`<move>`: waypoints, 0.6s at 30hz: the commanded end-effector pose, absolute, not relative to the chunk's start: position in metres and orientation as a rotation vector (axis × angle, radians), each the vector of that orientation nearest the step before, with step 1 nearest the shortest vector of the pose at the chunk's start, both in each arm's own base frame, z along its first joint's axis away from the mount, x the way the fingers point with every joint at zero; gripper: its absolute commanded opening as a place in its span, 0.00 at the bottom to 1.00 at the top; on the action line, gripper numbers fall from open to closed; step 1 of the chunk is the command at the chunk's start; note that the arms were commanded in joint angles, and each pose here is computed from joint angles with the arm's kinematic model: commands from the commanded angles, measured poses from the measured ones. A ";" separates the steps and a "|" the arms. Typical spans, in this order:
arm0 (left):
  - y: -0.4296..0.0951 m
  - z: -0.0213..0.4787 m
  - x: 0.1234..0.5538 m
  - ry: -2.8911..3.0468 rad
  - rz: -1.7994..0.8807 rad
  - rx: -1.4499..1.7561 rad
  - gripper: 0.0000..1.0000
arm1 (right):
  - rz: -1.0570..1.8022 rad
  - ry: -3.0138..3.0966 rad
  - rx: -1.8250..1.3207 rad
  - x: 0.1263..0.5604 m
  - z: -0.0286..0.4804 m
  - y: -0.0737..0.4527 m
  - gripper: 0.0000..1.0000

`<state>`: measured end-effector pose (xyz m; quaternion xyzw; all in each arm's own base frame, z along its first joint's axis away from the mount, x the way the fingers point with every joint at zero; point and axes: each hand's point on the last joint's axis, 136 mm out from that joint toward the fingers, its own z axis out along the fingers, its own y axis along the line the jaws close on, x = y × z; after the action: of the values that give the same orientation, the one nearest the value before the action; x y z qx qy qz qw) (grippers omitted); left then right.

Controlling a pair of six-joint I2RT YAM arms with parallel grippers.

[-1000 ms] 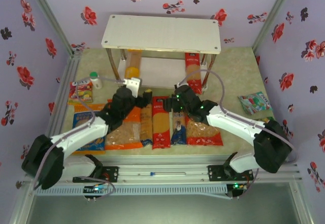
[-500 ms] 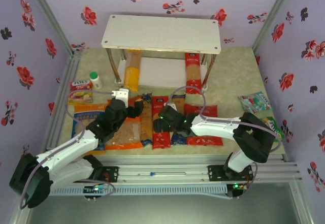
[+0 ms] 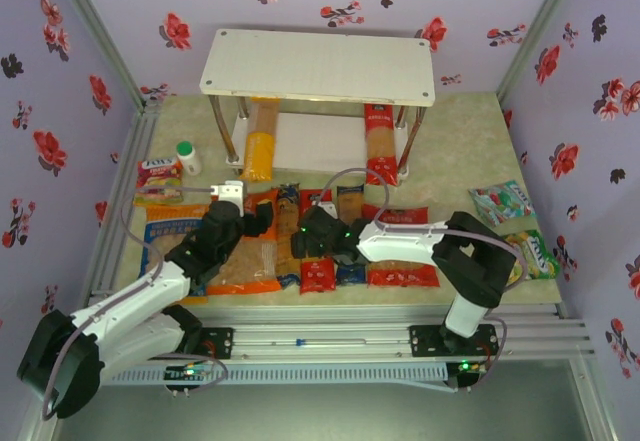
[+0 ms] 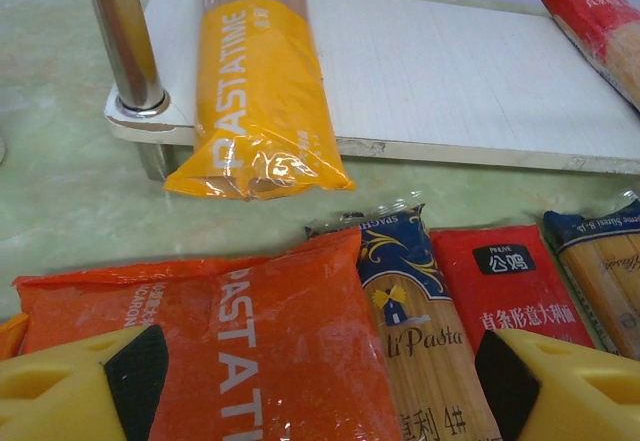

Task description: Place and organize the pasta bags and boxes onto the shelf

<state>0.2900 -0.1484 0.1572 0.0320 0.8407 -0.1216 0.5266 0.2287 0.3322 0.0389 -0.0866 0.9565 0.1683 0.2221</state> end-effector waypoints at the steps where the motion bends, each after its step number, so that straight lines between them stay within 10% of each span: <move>1: -0.143 0.156 0.288 2.008 -0.304 0.051 0.85 | 0.363 2.750 -0.204 0.217 0.010 0.321 0.92; 18: -0.137 0.154 0.287 1.999 -0.327 0.023 0.85 | 0.186 2.760 -0.185 0.206 0.016 0.291 0.92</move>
<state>0.2870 -0.1379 0.1510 0.0212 0.8417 -0.1255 0.5248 0.2253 0.3232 0.0339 -0.0738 0.9650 0.1254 0.2183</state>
